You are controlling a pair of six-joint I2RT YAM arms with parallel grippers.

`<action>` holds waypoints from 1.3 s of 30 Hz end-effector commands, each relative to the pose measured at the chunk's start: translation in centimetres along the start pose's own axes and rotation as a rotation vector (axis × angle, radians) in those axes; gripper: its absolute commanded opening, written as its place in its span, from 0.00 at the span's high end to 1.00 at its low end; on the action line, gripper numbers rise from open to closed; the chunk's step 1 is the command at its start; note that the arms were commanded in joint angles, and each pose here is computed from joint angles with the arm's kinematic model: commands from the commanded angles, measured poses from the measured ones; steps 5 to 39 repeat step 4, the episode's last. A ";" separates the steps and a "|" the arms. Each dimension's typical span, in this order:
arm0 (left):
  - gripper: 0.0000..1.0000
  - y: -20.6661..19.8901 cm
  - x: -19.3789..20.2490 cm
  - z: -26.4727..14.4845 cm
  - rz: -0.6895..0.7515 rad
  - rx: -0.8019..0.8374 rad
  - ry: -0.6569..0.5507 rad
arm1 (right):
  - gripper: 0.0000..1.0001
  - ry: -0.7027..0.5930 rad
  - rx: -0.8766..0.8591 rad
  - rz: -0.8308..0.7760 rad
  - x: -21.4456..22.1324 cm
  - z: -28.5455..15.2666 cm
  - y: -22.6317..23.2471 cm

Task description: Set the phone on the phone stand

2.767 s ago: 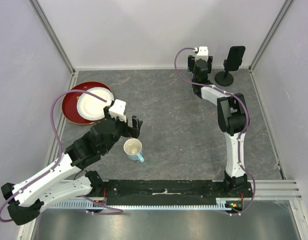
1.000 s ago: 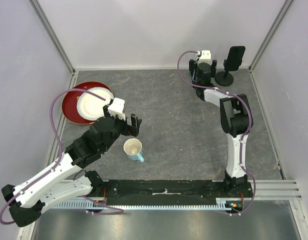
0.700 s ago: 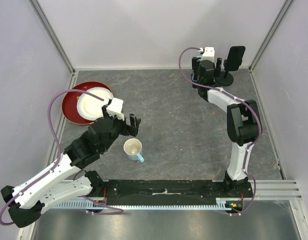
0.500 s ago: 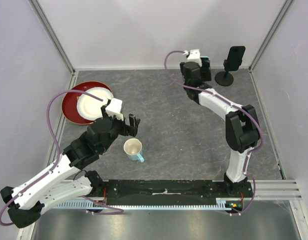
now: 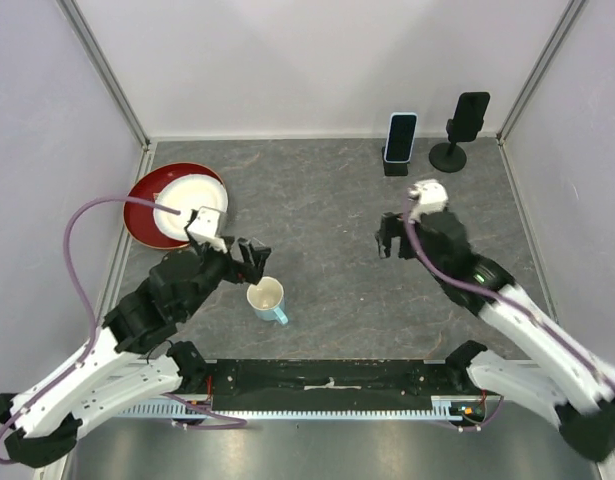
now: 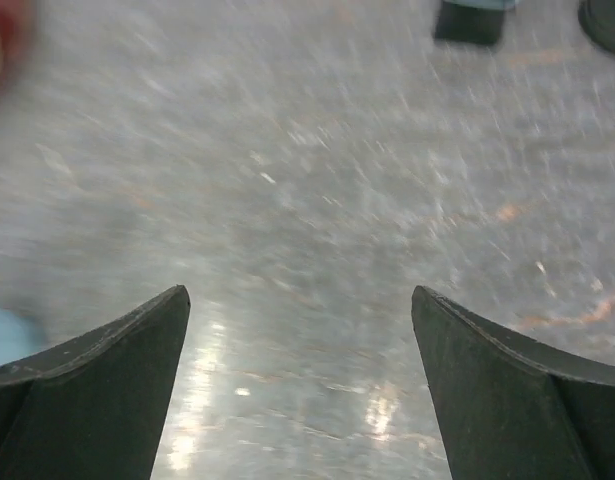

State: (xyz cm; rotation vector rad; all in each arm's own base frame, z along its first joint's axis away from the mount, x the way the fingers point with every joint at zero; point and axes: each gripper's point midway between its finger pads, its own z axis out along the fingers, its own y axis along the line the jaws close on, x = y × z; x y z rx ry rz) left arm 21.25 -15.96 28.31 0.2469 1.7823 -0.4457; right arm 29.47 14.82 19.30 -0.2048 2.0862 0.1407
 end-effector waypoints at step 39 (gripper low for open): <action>0.01 -2.4 -4.8 -7.4 -0.300 0.264 -0.157 | 0.02 -0.452 -0.409 0.307 -7.6 -16.5 1.1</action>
